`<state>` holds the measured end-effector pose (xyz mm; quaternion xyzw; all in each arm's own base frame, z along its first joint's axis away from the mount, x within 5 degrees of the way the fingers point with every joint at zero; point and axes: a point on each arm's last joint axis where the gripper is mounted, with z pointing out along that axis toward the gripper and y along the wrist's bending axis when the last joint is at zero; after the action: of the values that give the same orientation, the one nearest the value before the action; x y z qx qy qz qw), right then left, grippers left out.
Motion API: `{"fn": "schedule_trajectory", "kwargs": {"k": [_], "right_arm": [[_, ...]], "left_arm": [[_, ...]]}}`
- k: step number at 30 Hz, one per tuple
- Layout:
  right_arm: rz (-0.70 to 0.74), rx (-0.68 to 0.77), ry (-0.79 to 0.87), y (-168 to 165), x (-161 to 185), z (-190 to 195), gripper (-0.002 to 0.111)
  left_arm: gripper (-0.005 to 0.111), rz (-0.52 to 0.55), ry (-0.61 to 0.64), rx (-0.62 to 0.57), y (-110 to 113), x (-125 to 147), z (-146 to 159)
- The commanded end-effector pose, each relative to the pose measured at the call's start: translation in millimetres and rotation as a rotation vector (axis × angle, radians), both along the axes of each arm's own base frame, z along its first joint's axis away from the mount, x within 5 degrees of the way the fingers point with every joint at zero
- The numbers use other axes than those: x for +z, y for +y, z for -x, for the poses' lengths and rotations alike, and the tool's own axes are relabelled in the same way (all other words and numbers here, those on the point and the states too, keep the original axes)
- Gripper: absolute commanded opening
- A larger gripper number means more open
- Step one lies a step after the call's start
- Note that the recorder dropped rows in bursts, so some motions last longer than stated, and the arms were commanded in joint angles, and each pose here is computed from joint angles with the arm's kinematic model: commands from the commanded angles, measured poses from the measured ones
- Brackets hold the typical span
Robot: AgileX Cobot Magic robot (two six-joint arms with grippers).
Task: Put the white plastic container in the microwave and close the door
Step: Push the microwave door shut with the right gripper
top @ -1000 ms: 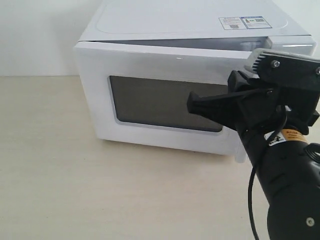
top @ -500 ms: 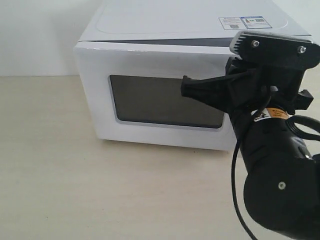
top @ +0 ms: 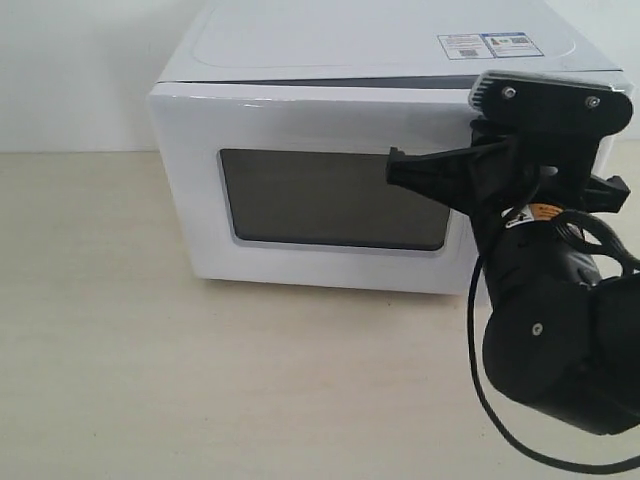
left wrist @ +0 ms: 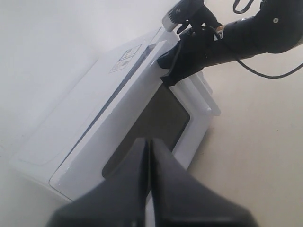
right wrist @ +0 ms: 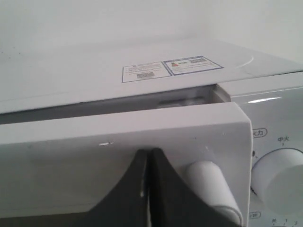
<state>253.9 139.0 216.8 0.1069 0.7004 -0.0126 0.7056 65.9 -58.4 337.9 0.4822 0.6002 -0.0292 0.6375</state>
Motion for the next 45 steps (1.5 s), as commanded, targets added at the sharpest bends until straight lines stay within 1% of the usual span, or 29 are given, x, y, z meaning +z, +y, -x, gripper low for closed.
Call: {"fn": "schedule_trajectory", "kwargs": {"k": [1, 5, 8, 13, 17, 26, 36, 41, 45], "right_arm": [[0.006, -0.002, 0.000, -6, 1, -6, 0.000], [0.026, 0.031, 0.004, -9, 1, -12, 0.000], [0.007, 0.025, -0.002, -11, 3, -14, 0.000], [0.003, 0.051, 0.010, -5, 8, -20, 0.000], [0.033, 0.074, 0.022, 1, 14, -25, 0.000], [0.070, 0.052, 0.002, -1, 16, -25, 0.000], [0.079, 0.039, -0.014, -3, 18, -26, 0.000], [0.077, 0.029, 0.026, -13, 14, -32, 0.000], [0.097, 0.048, 0.016, -13, 15, -33, 0.000]], "left_arm": [[0.004, 0.023, 0.013, -0.003, 0, -1, 1], [0.004, 0.023, 0.013, -0.003, 0, -1, 1], [0.004, 0.023, 0.013, -0.003, 0, -1, 1], [0.004, 0.021, 0.015, -0.004, 0, -1, 1], [0.004, 0.019, 0.017, -0.005, -1, -1, 1], [0.004, 0.021, 0.015, -0.004, 0, -1, 1], [0.004, 0.023, 0.012, -0.003, 0, -1, 1], [0.004, 0.022, 0.014, -0.003, 0, -1, 1], [0.004, 0.023, 0.012, -0.003, 0, -1, 1]]}}
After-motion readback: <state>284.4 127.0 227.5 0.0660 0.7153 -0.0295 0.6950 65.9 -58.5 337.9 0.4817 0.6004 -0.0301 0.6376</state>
